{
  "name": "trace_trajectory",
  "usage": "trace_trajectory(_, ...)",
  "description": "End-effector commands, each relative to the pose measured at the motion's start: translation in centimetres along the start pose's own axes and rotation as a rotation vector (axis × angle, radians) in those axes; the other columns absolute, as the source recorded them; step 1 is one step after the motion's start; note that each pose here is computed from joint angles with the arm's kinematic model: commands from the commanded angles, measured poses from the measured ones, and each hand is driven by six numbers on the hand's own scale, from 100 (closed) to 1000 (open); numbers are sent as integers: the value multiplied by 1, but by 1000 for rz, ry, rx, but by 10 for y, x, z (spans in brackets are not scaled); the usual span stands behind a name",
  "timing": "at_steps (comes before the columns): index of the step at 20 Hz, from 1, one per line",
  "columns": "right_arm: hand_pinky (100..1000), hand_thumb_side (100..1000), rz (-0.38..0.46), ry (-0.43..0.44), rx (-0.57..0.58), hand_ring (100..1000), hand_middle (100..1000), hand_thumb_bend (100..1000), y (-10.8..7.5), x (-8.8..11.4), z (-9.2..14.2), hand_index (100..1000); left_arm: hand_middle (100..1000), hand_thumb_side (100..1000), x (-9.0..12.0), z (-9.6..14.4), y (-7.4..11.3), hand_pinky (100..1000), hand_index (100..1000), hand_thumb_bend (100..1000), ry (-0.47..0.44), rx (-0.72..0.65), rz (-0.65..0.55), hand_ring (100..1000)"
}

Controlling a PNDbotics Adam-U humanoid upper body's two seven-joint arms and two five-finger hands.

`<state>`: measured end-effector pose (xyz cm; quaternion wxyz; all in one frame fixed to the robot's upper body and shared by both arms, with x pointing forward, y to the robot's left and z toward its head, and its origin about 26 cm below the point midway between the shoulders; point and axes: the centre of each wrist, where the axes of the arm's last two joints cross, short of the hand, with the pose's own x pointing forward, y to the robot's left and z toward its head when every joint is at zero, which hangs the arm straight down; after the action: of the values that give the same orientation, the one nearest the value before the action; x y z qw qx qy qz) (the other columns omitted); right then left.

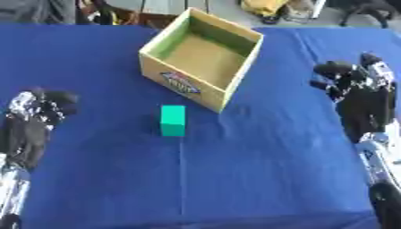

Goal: Pick up objects on the table and place them in the box.

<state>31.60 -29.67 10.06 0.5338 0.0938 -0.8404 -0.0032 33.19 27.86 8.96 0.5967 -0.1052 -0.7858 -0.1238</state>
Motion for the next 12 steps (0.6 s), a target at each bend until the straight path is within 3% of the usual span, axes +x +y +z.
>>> trace_trajectory(1,772,947,17,-27,10,836,675,100,-4,10,-4,690,591,1000,8,-2,4,826,664,385,-22,5,-18,817)
trace_trajectory(7,772,947,17,-27,10,836,675,100,-4,10,-4,690,592,1000,10,-3,5,826,666,379,-27,1,-28,819)
trace_trajectory(12,772,947,18,-26,10,836,675,100,-4,10,-3,690,601,1000,22,-11,6,827,671,362,-57,-16,-132,826)
